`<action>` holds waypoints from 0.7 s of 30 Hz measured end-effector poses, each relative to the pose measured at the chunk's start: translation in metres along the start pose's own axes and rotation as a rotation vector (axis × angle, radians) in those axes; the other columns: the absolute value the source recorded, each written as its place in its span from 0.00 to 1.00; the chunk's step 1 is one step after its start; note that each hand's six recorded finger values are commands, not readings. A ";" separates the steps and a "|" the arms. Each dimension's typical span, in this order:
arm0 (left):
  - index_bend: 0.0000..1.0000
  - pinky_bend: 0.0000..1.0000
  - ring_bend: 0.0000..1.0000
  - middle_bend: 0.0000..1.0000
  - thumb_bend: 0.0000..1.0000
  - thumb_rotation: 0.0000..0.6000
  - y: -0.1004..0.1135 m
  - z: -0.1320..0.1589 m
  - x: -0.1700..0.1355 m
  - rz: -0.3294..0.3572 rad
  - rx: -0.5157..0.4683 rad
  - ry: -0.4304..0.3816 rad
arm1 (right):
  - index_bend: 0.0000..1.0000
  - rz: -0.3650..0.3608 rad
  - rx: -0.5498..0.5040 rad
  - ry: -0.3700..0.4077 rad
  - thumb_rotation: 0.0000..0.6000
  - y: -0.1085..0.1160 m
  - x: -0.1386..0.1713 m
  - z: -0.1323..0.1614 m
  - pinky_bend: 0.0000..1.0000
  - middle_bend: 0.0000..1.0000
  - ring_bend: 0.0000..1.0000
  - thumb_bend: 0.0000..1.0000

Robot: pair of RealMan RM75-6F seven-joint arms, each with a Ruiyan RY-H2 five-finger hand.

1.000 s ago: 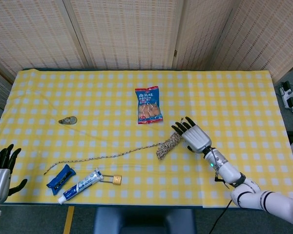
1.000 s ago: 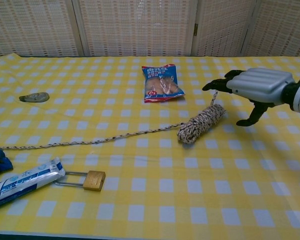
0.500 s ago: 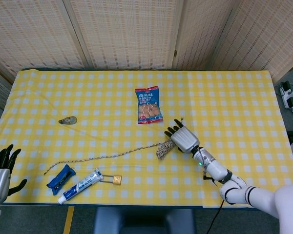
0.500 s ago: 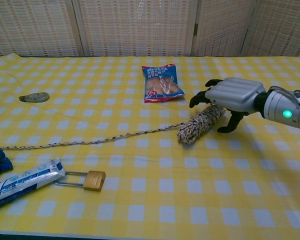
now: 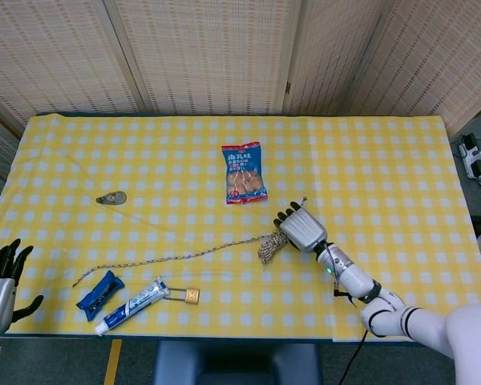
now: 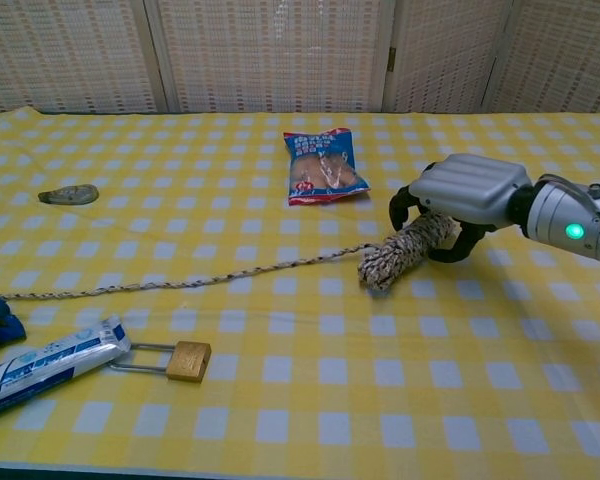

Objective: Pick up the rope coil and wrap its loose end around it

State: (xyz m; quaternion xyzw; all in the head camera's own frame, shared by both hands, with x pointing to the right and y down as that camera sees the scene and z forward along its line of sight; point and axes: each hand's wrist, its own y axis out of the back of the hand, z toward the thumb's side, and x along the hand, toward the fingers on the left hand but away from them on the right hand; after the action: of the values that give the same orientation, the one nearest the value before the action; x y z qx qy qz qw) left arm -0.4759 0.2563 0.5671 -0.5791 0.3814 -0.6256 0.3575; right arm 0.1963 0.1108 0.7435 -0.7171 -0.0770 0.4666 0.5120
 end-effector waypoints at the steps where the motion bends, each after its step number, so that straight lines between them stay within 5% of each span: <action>1: 0.14 0.00 0.03 0.02 0.24 1.00 0.000 0.000 0.000 -0.001 -0.001 0.000 | 0.43 -0.001 0.003 -0.001 1.00 0.000 0.000 0.000 0.25 0.37 0.38 0.39; 11: 0.15 0.00 0.04 0.03 0.24 1.00 0.002 0.003 0.004 0.008 0.004 -0.024 | 0.60 -0.020 0.005 -0.003 1.00 0.003 -0.003 -0.001 0.44 0.49 0.50 0.52; 21: 0.19 0.01 0.10 0.08 0.24 1.00 0.016 0.033 0.033 0.048 0.016 -0.160 | 0.71 -0.109 -0.047 0.011 1.00 0.023 0.006 -0.007 0.53 0.58 0.60 0.57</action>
State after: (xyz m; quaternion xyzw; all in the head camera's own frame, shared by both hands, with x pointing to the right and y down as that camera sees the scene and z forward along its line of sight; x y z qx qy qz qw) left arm -0.4458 0.2172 0.5691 -0.6150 0.3603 -0.5717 0.4063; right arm 0.1961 0.0986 0.7216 -0.7262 -0.1243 0.4322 0.5200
